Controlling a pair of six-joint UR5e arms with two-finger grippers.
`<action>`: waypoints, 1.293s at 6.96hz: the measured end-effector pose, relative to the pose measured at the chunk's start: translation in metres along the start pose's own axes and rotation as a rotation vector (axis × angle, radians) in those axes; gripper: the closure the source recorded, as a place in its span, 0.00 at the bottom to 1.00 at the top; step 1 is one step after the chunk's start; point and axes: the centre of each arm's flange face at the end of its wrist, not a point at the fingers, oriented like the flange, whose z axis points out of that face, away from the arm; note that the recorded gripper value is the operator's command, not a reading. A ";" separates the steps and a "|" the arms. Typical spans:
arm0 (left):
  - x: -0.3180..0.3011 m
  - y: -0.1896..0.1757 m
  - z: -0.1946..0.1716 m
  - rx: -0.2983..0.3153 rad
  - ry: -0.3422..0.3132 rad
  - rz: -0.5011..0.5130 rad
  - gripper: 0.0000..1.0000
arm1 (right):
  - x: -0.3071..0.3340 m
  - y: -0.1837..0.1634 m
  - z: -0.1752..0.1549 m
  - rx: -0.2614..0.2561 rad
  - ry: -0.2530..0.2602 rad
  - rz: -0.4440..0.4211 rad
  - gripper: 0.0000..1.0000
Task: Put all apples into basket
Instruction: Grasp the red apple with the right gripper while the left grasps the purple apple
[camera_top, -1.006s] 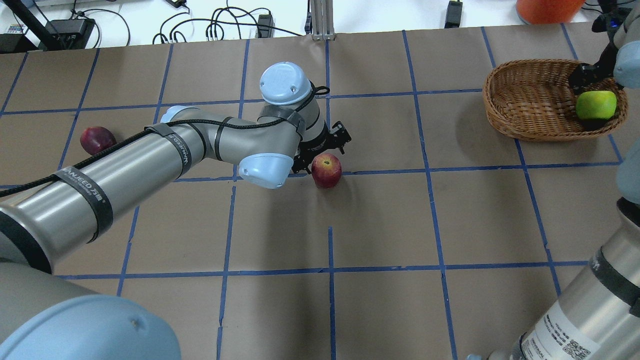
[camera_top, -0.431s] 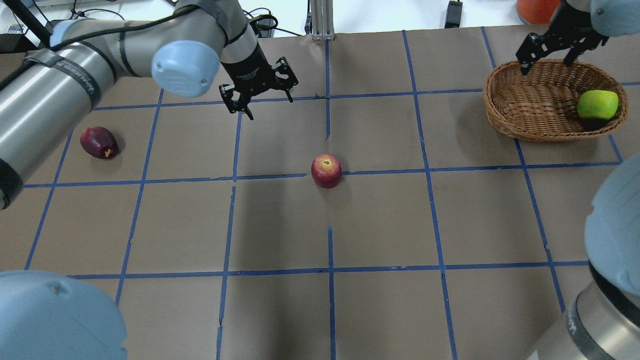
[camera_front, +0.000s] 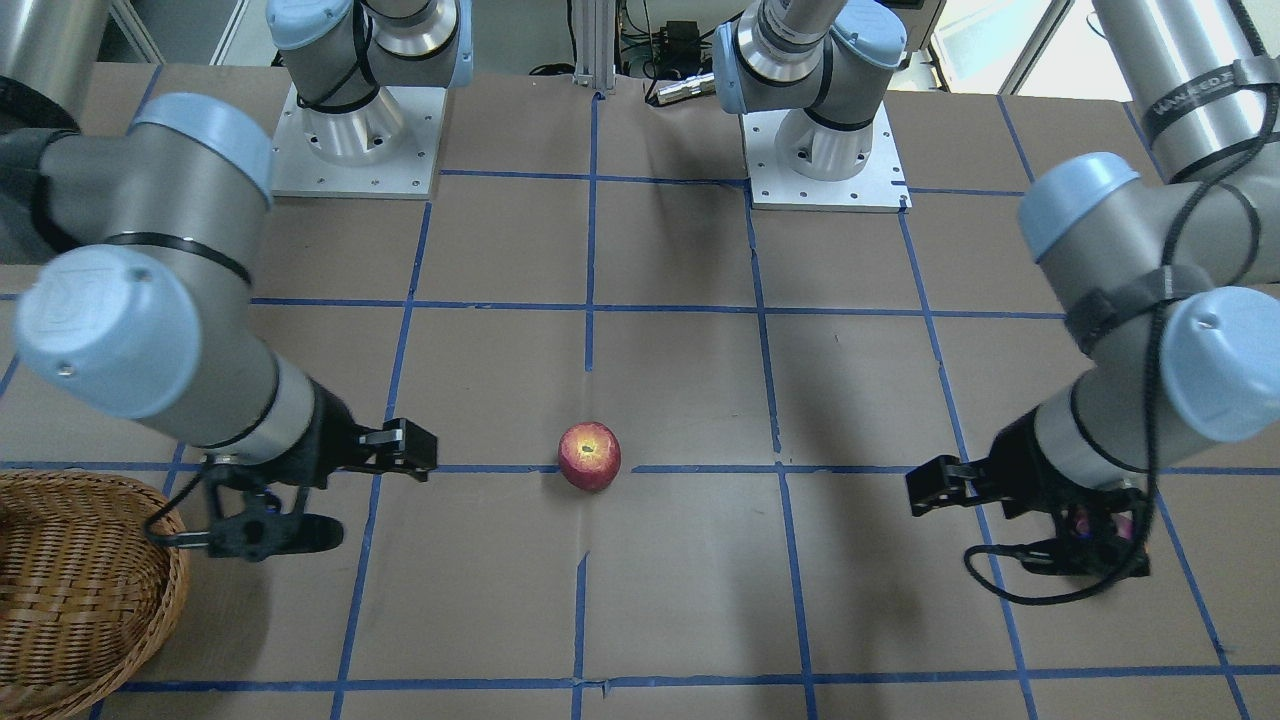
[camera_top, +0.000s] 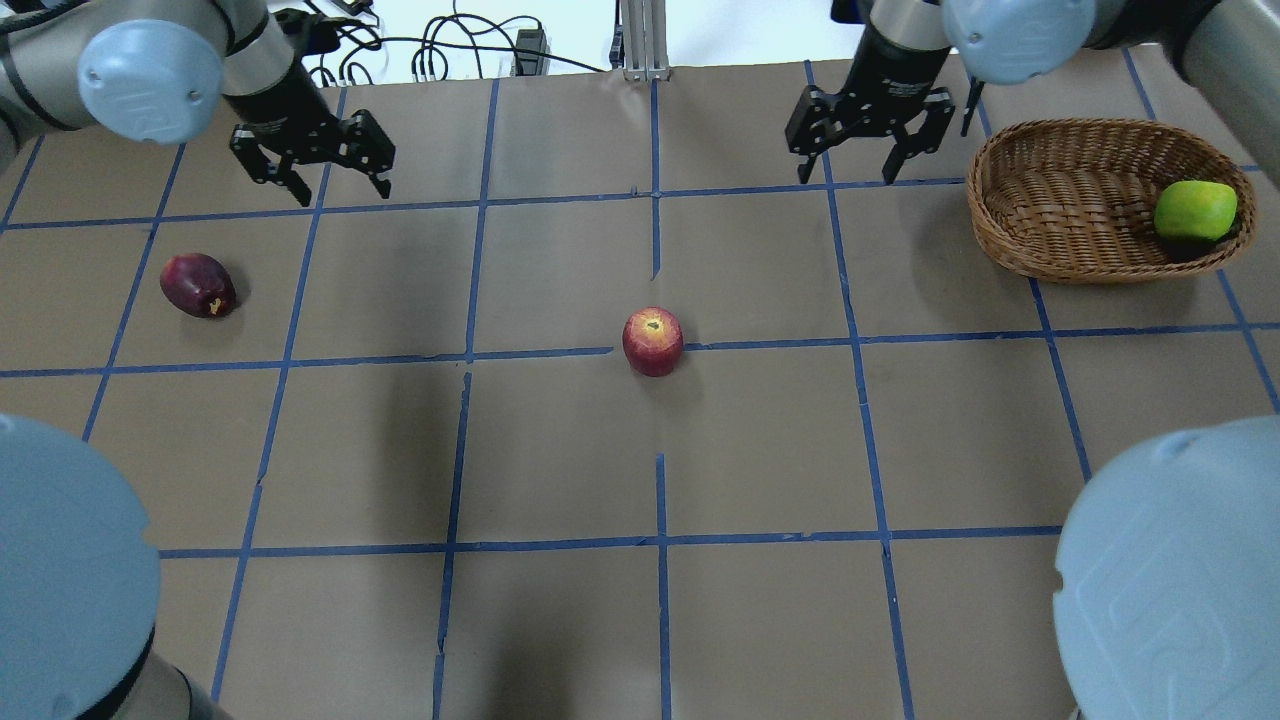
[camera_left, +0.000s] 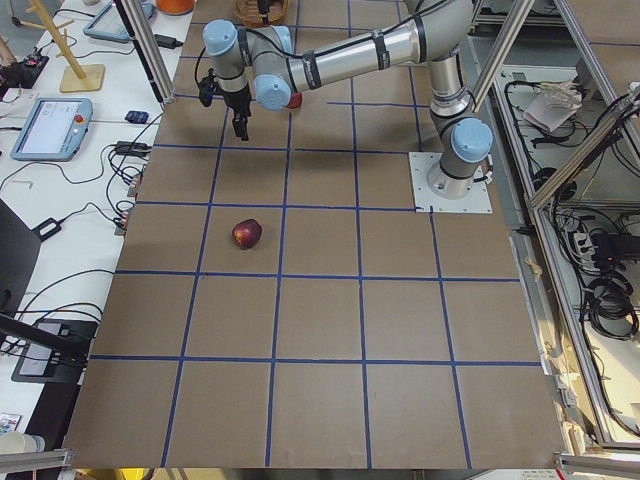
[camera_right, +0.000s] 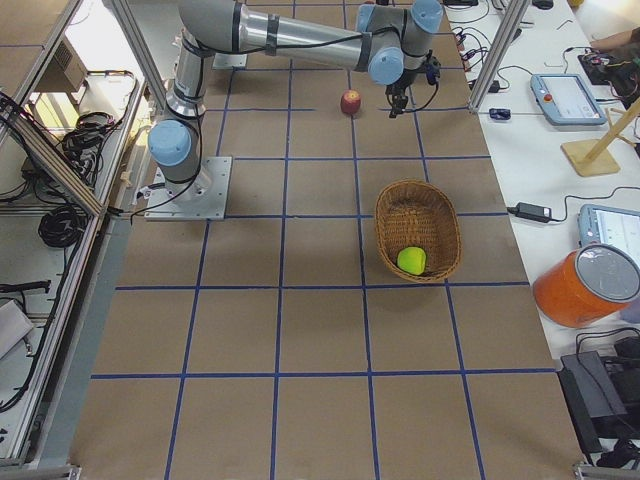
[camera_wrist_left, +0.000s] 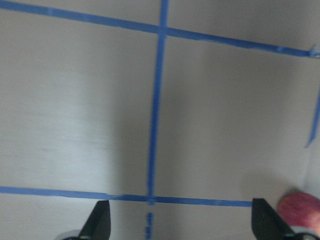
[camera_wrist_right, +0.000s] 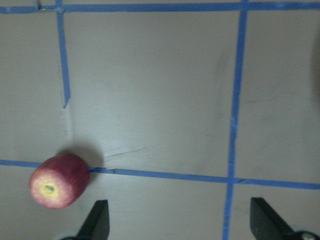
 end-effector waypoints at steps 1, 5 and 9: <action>-0.061 0.002 0.010 -0.010 -0.017 0.066 0.00 | -0.053 0.019 0.032 -0.053 -0.012 0.037 0.00; -0.182 0.009 0.055 -0.009 -0.046 0.069 0.00 | -0.125 0.056 0.134 -0.095 -0.019 0.117 0.00; -0.218 0.000 0.110 -0.040 -0.060 -0.118 0.00 | -0.133 0.048 0.186 -0.134 -0.042 0.144 0.68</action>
